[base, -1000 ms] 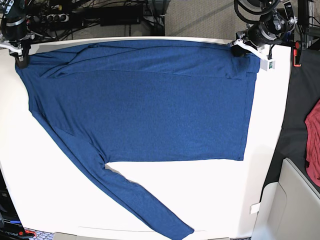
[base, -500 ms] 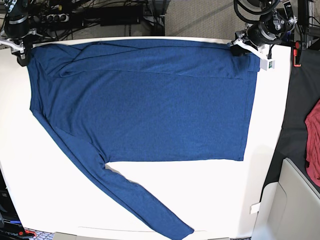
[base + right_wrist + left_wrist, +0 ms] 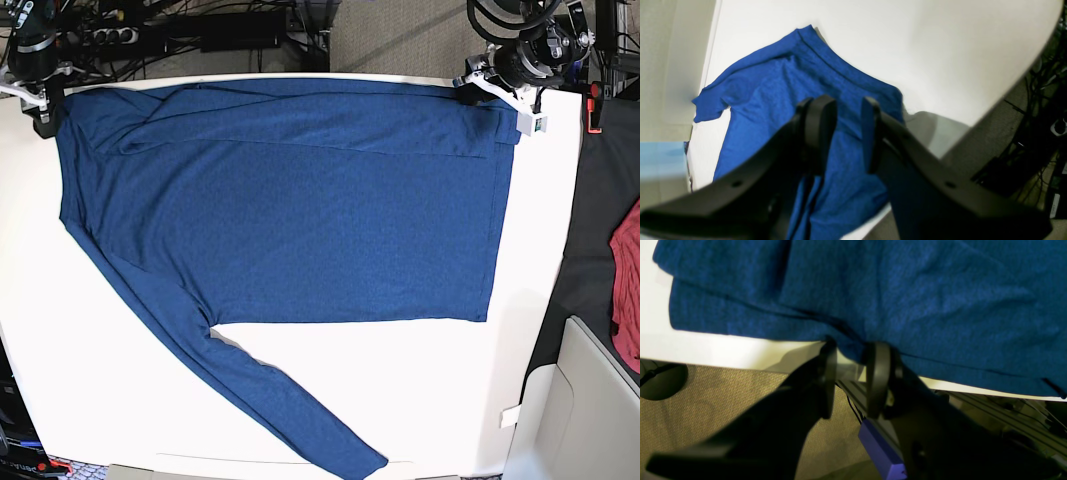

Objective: Fold the T-shirt properly
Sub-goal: 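Open both grippers and release the shoulder edge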

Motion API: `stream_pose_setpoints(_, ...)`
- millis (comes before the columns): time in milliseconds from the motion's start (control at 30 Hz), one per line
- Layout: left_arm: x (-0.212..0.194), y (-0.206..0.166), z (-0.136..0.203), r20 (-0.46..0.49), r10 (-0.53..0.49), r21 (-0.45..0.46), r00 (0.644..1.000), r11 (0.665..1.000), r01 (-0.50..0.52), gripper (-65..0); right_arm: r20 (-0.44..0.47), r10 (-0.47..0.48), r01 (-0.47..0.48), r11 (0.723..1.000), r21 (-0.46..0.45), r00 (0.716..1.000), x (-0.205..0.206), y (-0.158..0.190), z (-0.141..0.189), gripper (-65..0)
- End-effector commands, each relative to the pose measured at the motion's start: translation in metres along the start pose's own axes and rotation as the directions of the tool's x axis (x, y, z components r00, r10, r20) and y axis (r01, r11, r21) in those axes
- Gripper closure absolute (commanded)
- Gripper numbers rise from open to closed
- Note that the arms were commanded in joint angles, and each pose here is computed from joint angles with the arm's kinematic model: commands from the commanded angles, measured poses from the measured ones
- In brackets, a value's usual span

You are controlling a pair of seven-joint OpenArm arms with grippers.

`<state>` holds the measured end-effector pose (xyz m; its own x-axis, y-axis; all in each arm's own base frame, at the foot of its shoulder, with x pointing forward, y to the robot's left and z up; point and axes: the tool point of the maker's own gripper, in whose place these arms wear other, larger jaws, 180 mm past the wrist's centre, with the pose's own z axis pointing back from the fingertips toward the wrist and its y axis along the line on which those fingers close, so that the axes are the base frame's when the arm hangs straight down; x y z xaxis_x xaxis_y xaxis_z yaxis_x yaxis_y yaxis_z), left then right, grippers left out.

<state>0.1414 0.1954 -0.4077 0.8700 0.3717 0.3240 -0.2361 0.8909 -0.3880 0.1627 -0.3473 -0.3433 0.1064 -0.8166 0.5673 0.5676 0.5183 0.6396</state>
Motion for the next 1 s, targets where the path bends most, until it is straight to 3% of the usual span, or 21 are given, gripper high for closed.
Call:
stream_pose_setpoints(0,0.002,0.001,0.005,-0.002,-0.015,0.005,1.0,1.0,0.015,-15.8,0.033,0.016,-0.017,1.0,0.026,0.999,0.012,0.008,0.002,-17.3)
stream_pose_setpoints(333,-0.012,0.01,0.009,-0.026,0.001,0.029,1.0,1.0,0.0,-15.8,0.033,0.012,-0.013,0.999,0.029,0.999,0.012,0.008,0.002,-17.3)
stream_pose_setpoints(467,-0.013,0.028,0.023,0.017,0.069,0.08,0.997,0.994,-0.07,-15.8,0.035,0.011,-0.012,0.999,0.032,0.999,0.012,0.009,0.002,-17.3)
stream_pose_setpoints(567,0.004,0.032,0.039,0.089,0.056,0.107,0.994,0.992,-0.066,-15.6,0.037,0.01,-0.011,0.999,0.035,0.999,0.013,0.011,0.001,-17.3)
stream_pose_setpoints(733,0.013,0.038,0.049,0.128,0.052,0.131,0.99,0.989,-0.069,-15.6,0.044,0.007,-0.009,0.999,0.046,0.999,0.015,0.015,-0.001,-17.3)
stream_pose_setpoints(867,0.029,0.035,0.049,0.167,0.044,0.12,0.985,0.991,-0.065,-15.6,0.049,0.018,-0.021,0.998,0.058,0.999,0.018,0.019,-0.001,-17.3)
stream_pose_setpoints(967,0.05,0.026,0.047,0.215,0.033,0.093,0.976,0.994,-0.054,-15.6,0.082,0.064,-0.072,0.991,0.111,0.995,0.028,0.044,0.004,-17.3)
